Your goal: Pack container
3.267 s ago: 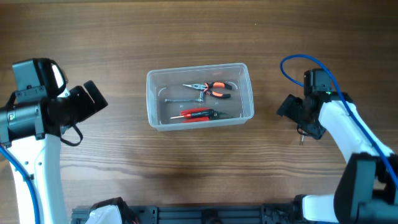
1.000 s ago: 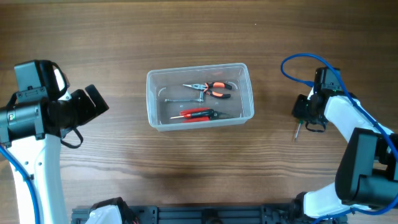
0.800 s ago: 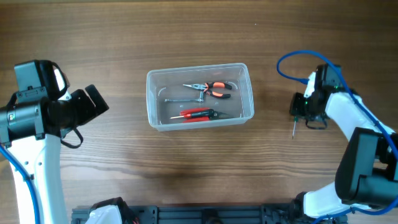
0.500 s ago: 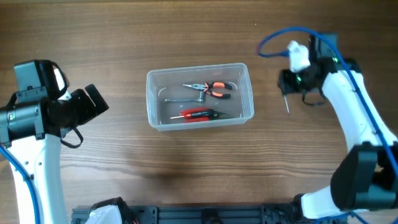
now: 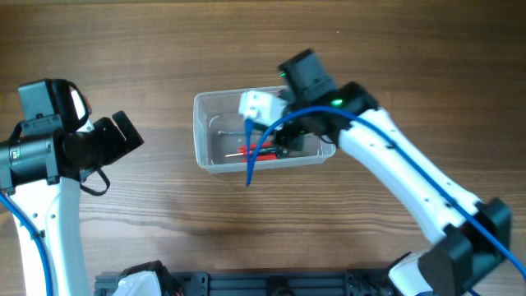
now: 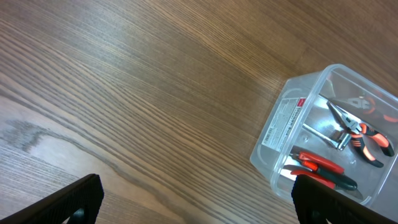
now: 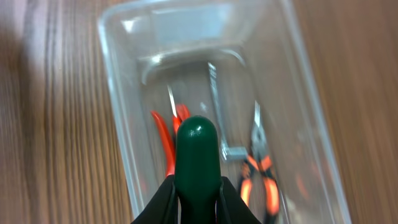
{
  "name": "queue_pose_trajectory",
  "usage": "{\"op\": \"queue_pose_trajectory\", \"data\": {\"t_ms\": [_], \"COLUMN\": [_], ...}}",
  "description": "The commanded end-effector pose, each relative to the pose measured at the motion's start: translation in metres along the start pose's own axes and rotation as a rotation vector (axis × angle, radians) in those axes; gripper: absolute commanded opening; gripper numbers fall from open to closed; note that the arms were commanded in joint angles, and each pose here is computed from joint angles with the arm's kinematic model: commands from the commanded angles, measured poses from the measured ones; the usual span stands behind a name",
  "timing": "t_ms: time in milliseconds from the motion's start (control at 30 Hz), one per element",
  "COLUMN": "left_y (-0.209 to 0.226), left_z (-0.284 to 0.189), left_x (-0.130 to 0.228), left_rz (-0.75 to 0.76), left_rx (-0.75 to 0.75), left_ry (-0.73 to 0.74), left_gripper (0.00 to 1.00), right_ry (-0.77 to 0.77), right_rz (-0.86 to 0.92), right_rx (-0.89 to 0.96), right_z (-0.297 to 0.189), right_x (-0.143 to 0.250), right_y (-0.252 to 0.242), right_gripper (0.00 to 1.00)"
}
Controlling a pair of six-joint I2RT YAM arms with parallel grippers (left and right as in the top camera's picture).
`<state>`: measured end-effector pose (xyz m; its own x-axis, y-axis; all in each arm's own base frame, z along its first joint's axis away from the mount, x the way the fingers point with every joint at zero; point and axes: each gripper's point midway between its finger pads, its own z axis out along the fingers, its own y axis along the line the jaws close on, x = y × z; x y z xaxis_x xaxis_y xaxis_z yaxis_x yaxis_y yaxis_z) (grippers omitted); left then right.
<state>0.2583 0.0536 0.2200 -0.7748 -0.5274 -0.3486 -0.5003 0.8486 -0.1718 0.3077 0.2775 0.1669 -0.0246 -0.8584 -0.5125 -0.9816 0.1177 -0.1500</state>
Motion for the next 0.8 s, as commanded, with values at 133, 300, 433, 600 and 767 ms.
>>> {"op": "queue_pose_trajectory", "data": {"t_ms": [133,300,433,600,767], "left_y": [-0.002,-0.002,-0.002,-0.002,-0.002], "left_z": [-0.003,-0.003,-0.003,-0.003,-0.003], "left_x": [-0.004,-0.004,-0.004,-0.004,-0.004], "left_rz": [-0.013,-0.013,-0.013,-0.013,-0.013], "left_rx": [0.014,0.014,0.014,0.014,0.014], "left_ry": [-0.010,-0.010,-0.010,-0.010,-0.010], "left_gripper": [1.00,1.00,1.00,1.00,1.00], "right_ry": [-0.038,-0.065,-0.064,-0.032,0.011], "right_rz": [-0.091,-0.081,-0.070,-0.050,-0.009], "right_rx": [-0.175,-0.236,-0.264,-0.285,-0.240], "right_z": [0.068,0.096,0.116,0.132,0.134], "right_x": [-0.008,-0.007,-0.001,0.011,0.017], "right_y": [0.024,0.030,0.032,0.035,0.027], "right_gripper": [0.06,0.06,0.06,0.21,0.45]}}
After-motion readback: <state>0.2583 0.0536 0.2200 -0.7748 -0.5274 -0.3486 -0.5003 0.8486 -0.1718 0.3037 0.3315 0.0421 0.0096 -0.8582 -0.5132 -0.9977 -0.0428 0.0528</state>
